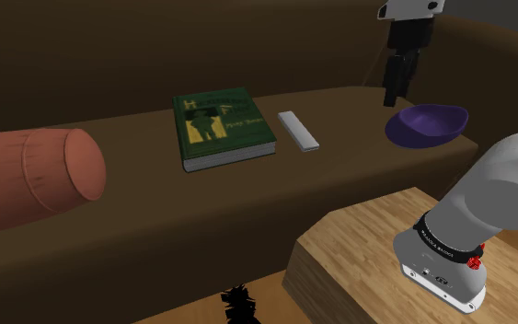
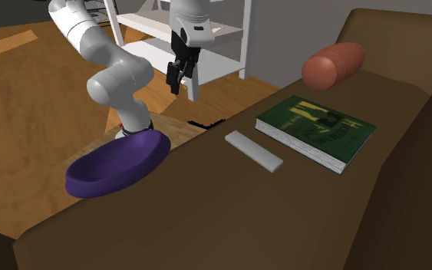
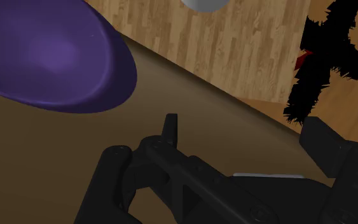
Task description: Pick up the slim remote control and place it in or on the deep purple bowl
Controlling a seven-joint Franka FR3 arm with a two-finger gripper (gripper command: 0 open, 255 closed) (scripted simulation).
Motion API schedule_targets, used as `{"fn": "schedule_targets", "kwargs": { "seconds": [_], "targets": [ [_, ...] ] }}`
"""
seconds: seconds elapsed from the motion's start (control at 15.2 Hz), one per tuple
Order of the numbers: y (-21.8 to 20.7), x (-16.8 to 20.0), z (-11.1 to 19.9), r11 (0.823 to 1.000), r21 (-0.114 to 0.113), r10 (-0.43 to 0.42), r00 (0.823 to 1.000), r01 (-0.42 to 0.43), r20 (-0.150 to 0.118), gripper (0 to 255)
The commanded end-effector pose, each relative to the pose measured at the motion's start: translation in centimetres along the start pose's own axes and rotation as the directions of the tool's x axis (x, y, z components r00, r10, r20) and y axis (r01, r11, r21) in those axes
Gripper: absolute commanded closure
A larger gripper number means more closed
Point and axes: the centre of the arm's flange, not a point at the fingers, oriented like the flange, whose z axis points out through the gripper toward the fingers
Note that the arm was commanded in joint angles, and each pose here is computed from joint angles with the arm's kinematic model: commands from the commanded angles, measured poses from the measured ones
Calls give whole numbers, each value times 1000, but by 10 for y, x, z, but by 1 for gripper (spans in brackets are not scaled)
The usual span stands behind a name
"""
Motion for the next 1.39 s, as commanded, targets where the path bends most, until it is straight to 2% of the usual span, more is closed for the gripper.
{"fn": "schedule_targets", "kwargs": {
  "seconds": [0.0, 0.33, 0.66, 0.99, 1.32],
  "targets": [
    [0, 0, 0, 1000, 0, 0, 1000, 0, 0, 0],
    [-11, 50, 27, 997, -20, 73, 995, -74, -63, 0],
    [-17, 103, 52, 988, -34, 143, 982, -148, -127, 0],
    [-19, 157, 73, 974, -44, 211, 959, -223, -191, 0],
    [-16, 212, 91, 954, -49, 275, 927, -297, -255, 0]
  ]
}}
